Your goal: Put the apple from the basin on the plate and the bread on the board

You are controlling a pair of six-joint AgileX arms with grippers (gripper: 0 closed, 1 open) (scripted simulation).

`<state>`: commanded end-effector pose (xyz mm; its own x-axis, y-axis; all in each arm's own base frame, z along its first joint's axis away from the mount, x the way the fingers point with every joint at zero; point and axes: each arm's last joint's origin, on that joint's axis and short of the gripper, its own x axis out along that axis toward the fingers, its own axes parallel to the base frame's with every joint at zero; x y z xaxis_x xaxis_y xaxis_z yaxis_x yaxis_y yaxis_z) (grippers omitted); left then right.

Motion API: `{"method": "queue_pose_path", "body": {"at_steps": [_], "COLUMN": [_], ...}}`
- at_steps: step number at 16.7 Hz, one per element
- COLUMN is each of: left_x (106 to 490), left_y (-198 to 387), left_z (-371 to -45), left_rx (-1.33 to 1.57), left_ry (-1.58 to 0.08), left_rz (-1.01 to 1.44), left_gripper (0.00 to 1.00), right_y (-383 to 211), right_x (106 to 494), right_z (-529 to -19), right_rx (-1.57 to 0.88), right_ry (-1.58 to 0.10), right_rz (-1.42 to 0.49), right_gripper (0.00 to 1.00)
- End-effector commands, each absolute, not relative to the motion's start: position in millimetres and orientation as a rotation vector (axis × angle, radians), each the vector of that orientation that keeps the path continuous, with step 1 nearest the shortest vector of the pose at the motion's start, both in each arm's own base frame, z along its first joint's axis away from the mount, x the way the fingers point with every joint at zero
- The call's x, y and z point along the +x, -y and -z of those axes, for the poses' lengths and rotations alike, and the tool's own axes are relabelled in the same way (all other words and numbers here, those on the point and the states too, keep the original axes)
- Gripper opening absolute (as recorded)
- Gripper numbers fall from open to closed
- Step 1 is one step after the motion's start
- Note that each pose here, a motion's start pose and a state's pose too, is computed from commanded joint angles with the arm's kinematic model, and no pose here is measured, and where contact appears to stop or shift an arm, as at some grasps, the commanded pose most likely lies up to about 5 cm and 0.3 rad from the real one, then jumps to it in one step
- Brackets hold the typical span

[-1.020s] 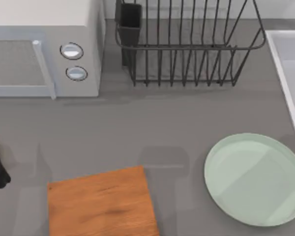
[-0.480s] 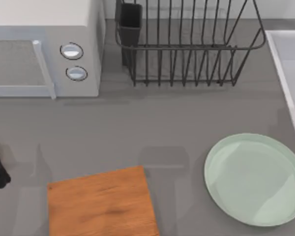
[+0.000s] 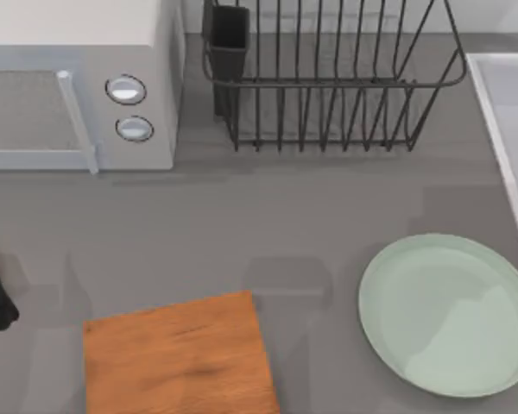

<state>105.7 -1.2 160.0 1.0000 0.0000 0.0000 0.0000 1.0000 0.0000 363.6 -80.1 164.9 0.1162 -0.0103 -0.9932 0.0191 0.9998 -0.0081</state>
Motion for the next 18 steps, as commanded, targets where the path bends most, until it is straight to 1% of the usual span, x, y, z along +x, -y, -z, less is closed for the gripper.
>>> {"method": "queue_pose_path", "body": {"at_steps": [4, 7, 13, 18], "left_x": [105.7, 105.7, 105.7, 105.7], "left_y": [1.2, 1.2, 1.2, 1.2], "left_z": [-160.0, -160.0, -160.0, -160.0], "left_rx": [0.000, 0.000, 0.000, 0.000], "left_ry": [0.000, 0.000, 0.000, 0.000], "left_rz": [0.000, 0.000, 0.000, 0.000], "left_gripper": [1.00, 1.00, 1.00, 1.00], "right_y": [29.0, -15.3, -94.1, -130.0], "right_x": [359.8, 348.6, 309.4, 280.4], "right_z": [-187.3, -201.0, -220.9, -228.9], "right_rx": [0.019, 0.027, 0.024, 0.011], "right_ry": [-1.448, -1.465, -1.523, -1.564], "right_rz": [0.013, 0.006, -0.002, 0.005], "right_gripper": [0.00, 0.00, 0.00, 0.00]}}
